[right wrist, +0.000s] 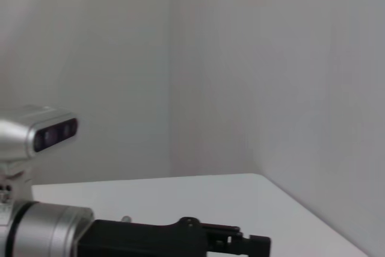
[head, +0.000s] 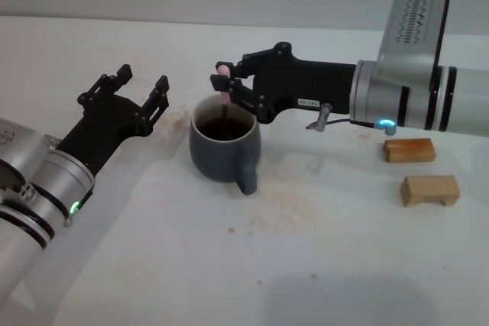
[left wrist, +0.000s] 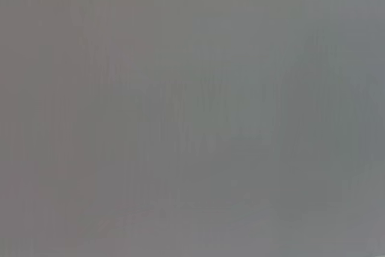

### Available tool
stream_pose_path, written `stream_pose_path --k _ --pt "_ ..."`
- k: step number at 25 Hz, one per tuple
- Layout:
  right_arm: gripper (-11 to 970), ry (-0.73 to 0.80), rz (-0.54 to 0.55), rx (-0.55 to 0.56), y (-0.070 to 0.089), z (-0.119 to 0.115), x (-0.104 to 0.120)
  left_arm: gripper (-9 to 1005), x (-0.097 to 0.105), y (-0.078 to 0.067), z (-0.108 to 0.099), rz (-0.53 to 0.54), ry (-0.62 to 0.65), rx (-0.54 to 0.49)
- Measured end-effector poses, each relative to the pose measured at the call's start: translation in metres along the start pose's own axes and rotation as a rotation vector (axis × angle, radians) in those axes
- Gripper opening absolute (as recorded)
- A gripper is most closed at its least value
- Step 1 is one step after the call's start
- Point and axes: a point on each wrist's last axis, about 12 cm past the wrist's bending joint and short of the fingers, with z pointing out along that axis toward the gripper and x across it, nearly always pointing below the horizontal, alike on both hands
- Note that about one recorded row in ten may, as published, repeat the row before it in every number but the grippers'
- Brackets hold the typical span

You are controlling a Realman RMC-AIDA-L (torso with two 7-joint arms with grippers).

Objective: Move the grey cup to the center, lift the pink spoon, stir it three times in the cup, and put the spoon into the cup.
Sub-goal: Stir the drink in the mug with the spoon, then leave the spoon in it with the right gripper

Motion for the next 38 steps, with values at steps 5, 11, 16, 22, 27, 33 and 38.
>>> stream_pose_path --k 5,11,16,22,27,33,38 --pt "110 0.008 -0.006 -0.024 0.003 0.003 0.0 645 0.001 0.001 -0.001 0.001 0.003 -0.002" --pt "110 0.001 0.002 -0.036 0.006 0.002 0.001 645 0.001 0.001 -0.001 0.003 0.007 -0.004" --pt "110 0.019 0.022 -0.034 0.01 -0.005 0.011 646 0.002 0.003 0.0 0.004 0.016 -0.01" --pt "108 0.022 0.058 0.005 0.013 -0.021 0.025 646 0.0 0.004 0.002 0.008 0.016 -0.009" --pt "107 0.007 0.06 0.045 0.009 -0.026 0.025 646 -0.002 0.002 0.005 0.007 0.01 -0.001" --pt "105 -0.002 0.053 0.066 0.005 -0.027 0.022 646 -0.001 0.0 0.006 0.004 0.01 0.003" --pt "169 -0.001 0.057 0.072 0.004 -0.028 0.023 645 -0.001 -0.002 0.005 -0.006 0.008 0.003"
